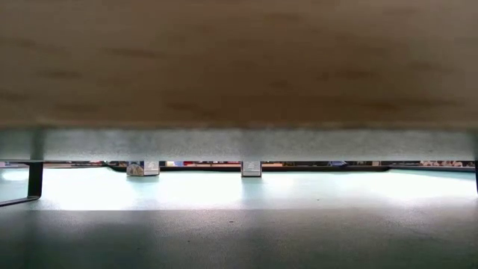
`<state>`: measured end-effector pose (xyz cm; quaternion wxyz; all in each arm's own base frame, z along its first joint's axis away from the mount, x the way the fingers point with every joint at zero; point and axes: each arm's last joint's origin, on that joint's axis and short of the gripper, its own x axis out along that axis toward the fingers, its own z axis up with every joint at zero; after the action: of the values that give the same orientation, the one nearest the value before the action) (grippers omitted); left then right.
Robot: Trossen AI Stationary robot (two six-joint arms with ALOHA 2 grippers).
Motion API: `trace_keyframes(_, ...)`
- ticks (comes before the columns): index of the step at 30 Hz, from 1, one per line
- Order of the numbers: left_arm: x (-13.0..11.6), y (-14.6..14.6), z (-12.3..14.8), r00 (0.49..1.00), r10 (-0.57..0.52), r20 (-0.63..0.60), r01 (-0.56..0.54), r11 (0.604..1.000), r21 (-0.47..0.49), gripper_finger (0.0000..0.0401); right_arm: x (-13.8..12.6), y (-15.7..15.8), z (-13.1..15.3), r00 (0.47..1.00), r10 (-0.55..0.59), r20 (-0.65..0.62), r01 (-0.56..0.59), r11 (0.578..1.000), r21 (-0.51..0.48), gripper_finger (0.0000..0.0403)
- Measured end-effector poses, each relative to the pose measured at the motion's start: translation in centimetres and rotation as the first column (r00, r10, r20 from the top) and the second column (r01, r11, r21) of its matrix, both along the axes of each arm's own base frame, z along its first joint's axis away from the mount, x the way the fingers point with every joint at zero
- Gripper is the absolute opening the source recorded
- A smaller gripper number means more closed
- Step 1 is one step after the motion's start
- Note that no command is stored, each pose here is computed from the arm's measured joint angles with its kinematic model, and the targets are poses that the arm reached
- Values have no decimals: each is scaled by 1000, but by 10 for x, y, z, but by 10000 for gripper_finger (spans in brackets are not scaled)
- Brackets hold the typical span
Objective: Stack cereal on shelf
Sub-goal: Put the right violet cereal box on the shelf aligned with the other violet cereal box
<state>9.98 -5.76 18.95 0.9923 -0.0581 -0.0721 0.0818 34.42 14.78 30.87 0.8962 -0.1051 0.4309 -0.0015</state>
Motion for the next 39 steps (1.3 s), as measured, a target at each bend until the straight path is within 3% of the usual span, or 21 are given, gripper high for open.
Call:
trace_keyframes(4, 0, 0, 0, 1000, 0, -1, 0, 1000, 0, 384, -2, 0, 2, 1000, -4, -3, 4, 1000, 28, 328)
trace_keyframes(10, 0, 0, 0, 1000, 0, 0, 0, 1000, 0, 384, -3, 7, 4, 1000, 2, -14, 1, 984, 176, 328)
trace_keyframes(13, 0, 0, 0, 1000, 0, -1, 0, 1000, 0, 384, -5, 9, 6, 1000, -15, -2, 15, 981, 194, 328)
trace_keyframes(17, 0, 0, 0, 1000, 0, -1, 0, 1000, 0, 384, -6, 11, 9, 993, -114, 0, 109, 953, 283, 328)
trace_keyframes(22, 0, 0, 0, 1000, 0, -2, 0, 1000, 1, 384, -5, 18, 8, 988, -152, 9, 140, 931, 336, 328)
trace_keyframes(27, 0, 0, 0, 1000, 0, -3, 0, 1000, 2, 384, -2, 20, 2, 978, -209, -21, 202, 907, 369, 328)
trace_keyframes(39, 0, 0, -1, 1000, 0, -5, 0, 1000, 4, 384, 4, 24, -11, 973, -229, -36, 227, 913, 338, 328)
